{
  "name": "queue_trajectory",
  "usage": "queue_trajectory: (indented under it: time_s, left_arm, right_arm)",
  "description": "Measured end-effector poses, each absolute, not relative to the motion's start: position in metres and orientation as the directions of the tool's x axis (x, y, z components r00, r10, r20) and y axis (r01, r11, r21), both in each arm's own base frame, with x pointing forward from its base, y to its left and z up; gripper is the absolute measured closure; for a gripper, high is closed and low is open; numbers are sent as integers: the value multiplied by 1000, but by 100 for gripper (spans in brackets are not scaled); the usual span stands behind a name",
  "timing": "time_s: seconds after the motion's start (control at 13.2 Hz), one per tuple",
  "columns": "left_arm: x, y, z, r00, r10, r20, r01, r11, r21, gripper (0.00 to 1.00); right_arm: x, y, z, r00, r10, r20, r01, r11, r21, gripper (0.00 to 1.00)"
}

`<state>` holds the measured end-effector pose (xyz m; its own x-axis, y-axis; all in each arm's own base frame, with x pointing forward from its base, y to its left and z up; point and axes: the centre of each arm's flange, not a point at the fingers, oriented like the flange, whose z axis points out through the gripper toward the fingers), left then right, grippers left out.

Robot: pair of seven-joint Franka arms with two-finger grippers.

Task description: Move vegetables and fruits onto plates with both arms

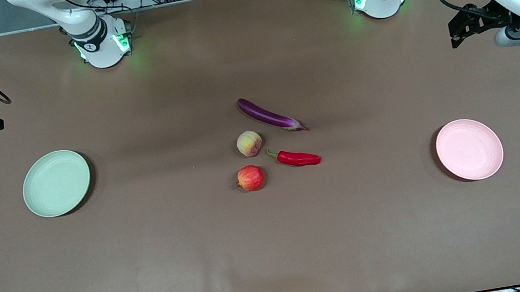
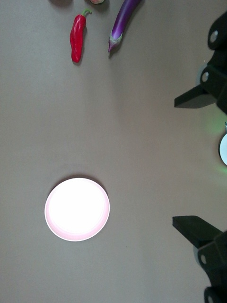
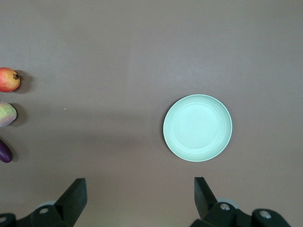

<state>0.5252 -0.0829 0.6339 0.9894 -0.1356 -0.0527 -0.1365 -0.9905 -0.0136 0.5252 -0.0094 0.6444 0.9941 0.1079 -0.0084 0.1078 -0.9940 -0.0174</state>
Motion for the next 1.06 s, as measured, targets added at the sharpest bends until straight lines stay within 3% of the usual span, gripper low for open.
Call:
queue_trajectory:
  time_s: [1.06]
  left_arm:
    - [526, -83, 635, 990, -137, -40, -137, -990, -13, 0]
  right_arm:
    - [523, -20, 643, 996, 85, -24, 84, -996, -43, 0]
